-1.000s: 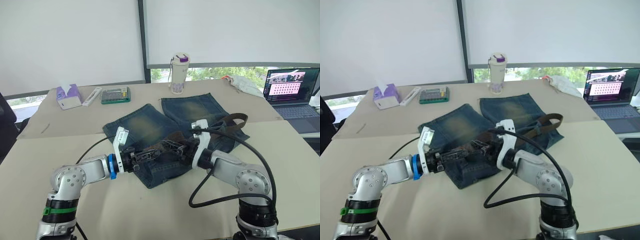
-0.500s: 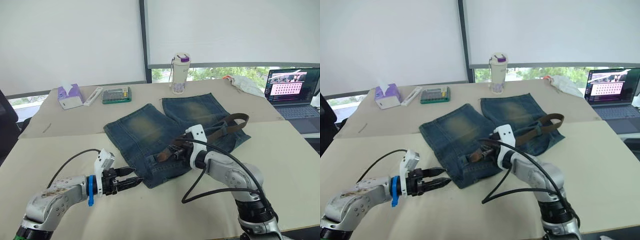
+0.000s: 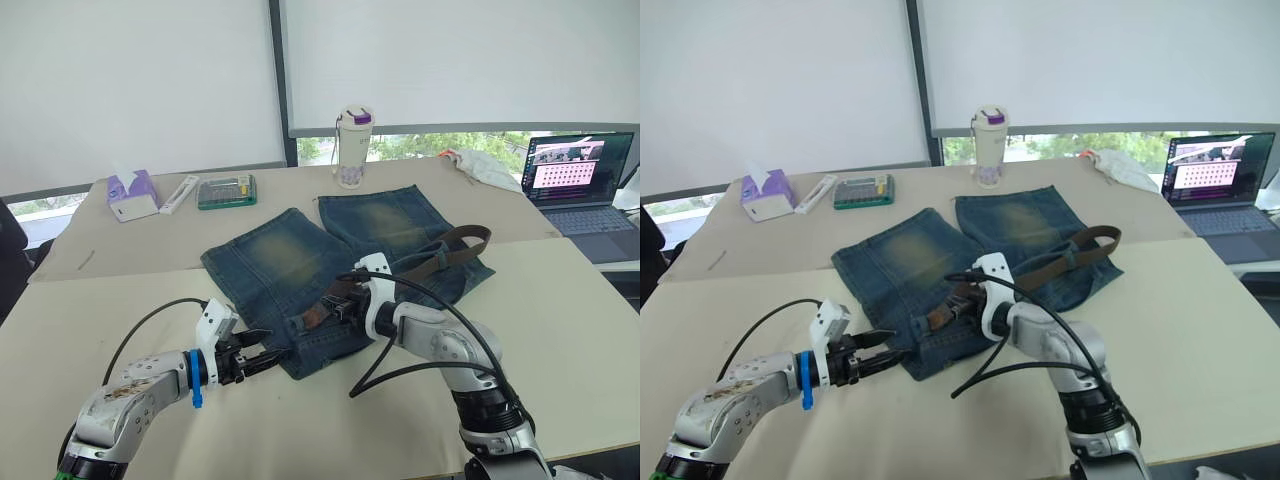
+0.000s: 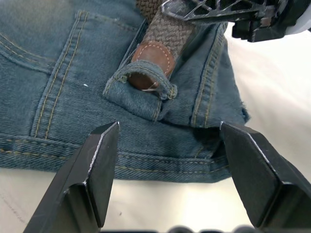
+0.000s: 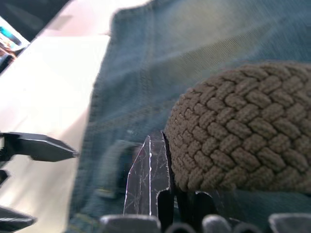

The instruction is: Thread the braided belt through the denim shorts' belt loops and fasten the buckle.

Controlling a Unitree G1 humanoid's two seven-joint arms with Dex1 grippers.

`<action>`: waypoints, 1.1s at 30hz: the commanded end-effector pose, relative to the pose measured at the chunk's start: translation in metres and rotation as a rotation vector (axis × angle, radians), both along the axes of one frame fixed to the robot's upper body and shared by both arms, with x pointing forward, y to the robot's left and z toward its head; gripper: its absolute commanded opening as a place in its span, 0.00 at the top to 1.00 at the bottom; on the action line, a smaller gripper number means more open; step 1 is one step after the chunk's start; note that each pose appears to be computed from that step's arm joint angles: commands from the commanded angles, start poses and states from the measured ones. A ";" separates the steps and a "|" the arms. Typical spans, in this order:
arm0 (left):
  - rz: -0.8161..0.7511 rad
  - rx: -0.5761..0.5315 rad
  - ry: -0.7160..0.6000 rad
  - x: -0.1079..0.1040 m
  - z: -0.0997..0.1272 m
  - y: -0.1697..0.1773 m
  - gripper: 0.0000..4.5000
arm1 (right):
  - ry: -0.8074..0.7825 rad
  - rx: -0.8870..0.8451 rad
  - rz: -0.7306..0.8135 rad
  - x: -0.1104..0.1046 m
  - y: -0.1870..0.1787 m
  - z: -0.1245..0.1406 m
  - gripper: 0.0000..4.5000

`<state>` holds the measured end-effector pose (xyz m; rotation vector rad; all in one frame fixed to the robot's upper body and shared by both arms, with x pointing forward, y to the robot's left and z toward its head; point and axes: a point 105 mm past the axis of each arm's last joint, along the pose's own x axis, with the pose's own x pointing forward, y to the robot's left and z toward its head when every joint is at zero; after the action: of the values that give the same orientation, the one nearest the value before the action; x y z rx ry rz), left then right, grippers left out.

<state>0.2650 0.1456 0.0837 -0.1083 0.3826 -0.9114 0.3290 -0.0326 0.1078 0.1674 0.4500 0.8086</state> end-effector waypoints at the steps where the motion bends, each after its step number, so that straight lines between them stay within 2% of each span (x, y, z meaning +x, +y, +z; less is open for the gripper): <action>1: 0.020 0.021 -0.009 0.001 -0.001 0.002 0.22 | 0.036 -0.044 0.113 -0.010 0.022 -0.019 1.00; 5: 0.053 0.043 0.015 0.001 -0.009 0.008 0.22 | 0.044 -0.086 0.174 -0.016 0.029 -0.032 1.00; 9: 0.082 0.039 0.044 0.001 -0.014 0.010 0.22 | 0.039 -0.030 0.232 -0.023 0.040 -0.027 1.00; 15: 0.145 -0.122 0.149 0.004 -0.008 0.007 0.22 | 0.032 0.060 0.228 -0.022 0.047 -0.016 1.00; 22: 0.103 -0.184 0.236 -0.005 -0.007 -0.003 0.22 | 0.021 0.067 0.236 -0.026 0.048 -0.015 1.00; 23: 0.100 -0.184 0.243 -0.006 -0.007 -0.004 0.35 | 0.020 0.067 0.235 -0.027 0.047 -0.015 1.00; 25: 0.088 -0.173 0.253 -0.008 -0.009 -0.005 0.47 | 0.019 0.066 0.231 -0.027 0.046 -0.015 1.00; 30: 0.084 -0.118 0.270 -0.012 -0.019 -0.003 0.86 | 0.016 0.052 0.223 -0.027 0.044 -0.018 1.00; 32: 0.083 -0.116 0.273 -0.012 -0.020 -0.003 0.99 | 0.013 0.045 0.219 -0.027 0.044 -0.018 1.00; 33: 0.083 -0.112 0.276 -0.012 -0.022 -0.003 0.99 | 0.011 0.041 0.217 -0.027 0.042 -0.019 1.00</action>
<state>0.2577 0.1479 0.0629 -0.3687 0.5673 -0.8059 0.3028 0.0091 0.0816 0.1706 0.5110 1.0238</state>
